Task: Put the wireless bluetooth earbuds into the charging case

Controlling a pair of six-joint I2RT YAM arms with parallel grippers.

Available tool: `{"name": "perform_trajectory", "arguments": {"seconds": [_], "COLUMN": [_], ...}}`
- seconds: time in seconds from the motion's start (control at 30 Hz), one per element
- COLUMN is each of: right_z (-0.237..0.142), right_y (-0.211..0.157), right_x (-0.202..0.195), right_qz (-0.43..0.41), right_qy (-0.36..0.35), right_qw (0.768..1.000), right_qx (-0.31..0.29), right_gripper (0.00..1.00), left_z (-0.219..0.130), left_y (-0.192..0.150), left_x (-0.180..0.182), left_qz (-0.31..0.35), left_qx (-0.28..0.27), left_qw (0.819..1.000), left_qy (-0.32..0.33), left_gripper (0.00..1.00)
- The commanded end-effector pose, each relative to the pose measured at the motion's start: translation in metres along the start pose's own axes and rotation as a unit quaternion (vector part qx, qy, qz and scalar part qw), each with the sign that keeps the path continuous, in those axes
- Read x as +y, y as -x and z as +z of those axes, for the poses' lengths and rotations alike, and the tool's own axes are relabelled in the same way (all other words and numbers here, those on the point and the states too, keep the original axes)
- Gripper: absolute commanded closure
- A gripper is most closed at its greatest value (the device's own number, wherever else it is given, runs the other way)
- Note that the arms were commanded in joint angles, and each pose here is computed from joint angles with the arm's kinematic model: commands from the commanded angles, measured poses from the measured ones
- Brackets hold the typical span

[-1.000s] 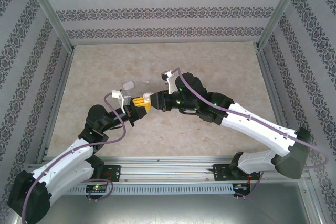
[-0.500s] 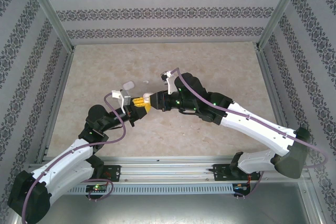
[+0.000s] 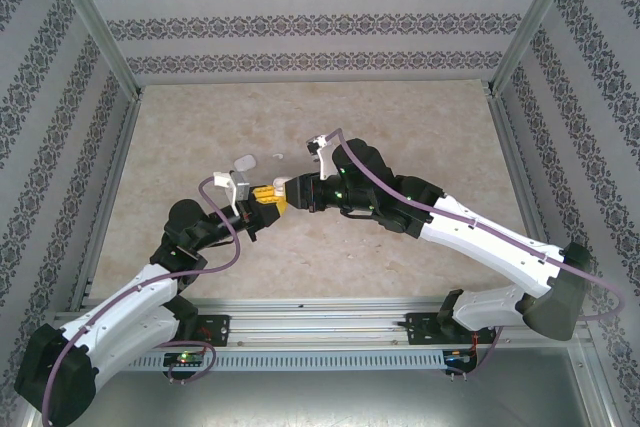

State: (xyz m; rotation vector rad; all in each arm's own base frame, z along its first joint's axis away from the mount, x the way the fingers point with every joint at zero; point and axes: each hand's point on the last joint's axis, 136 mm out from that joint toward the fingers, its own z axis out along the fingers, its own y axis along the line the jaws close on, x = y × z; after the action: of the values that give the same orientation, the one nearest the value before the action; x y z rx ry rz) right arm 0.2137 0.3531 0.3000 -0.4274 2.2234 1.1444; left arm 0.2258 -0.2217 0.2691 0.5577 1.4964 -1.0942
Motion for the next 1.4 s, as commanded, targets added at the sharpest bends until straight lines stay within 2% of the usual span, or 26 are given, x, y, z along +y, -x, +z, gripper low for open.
{"name": "perform_trajectory", "arguments": {"seconds": [0.0,1.37], "right_z": [-0.004,0.002], "right_y": [0.001,-0.003], "right_x": [0.004,0.011], "right_qz": [0.007,0.016], "right_qy": [0.011,0.018], "right_qw": [1.0,1.0], "right_qx": [-0.001,0.017], "right_gripper": [0.67,0.65], "left_z": [0.002,0.006], "left_y": [0.019,0.013], "left_x": [-0.011,-0.001], "left_qz": [0.015,0.009], "left_qx": [-0.023,-0.011], "left_qw": [0.999,1.0], "left_qy": [-0.018,0.001], "left_gripper": [1.0,1.0]}}
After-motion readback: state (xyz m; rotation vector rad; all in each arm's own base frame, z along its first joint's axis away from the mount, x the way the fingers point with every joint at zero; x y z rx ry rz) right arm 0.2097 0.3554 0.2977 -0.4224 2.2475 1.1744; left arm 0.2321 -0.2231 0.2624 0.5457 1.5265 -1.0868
